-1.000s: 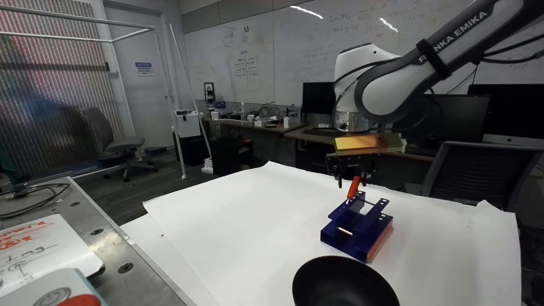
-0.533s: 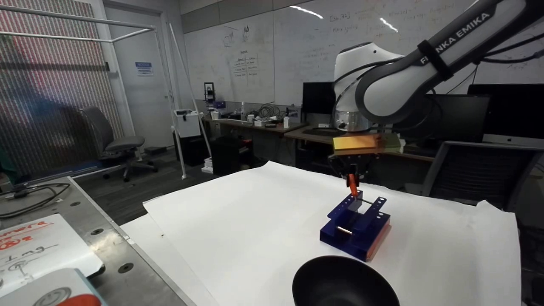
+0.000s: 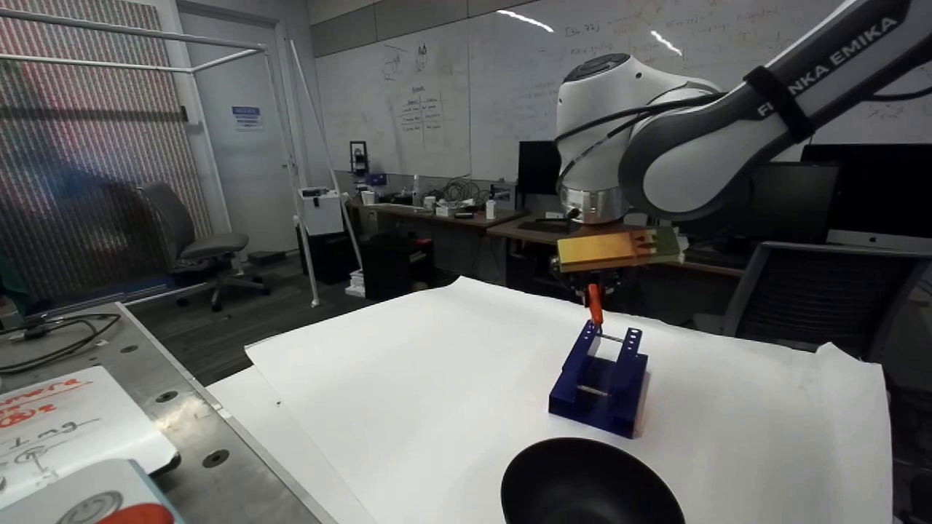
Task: Put the red object in the bowl
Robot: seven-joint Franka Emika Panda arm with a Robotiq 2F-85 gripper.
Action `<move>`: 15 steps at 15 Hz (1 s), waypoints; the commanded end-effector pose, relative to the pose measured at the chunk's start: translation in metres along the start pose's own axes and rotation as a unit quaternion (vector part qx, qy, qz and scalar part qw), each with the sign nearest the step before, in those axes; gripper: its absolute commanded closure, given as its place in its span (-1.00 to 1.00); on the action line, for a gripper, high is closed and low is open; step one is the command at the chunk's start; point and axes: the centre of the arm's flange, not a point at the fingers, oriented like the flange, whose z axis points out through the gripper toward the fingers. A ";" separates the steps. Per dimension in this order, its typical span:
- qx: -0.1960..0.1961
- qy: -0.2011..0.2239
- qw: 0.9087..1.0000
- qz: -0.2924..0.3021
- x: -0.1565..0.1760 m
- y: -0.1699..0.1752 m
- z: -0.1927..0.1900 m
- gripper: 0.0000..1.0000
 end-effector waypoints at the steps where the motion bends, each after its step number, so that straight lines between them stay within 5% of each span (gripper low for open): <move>1: -0.001 0.057 0.998 -0.019 -0.029 -0.011 -0.034 0.68; 7: 0.009 0.082 0.995 -0.063 -0.061 -0.018 -0.090 0.68; 11: 0.045 0.003 0.992 -0.114 -0.064 -0.007 -0.137 0.68; 15: 0.108 -0.103 0.975 -0.166 -0.052 0.015 -0.160 0.68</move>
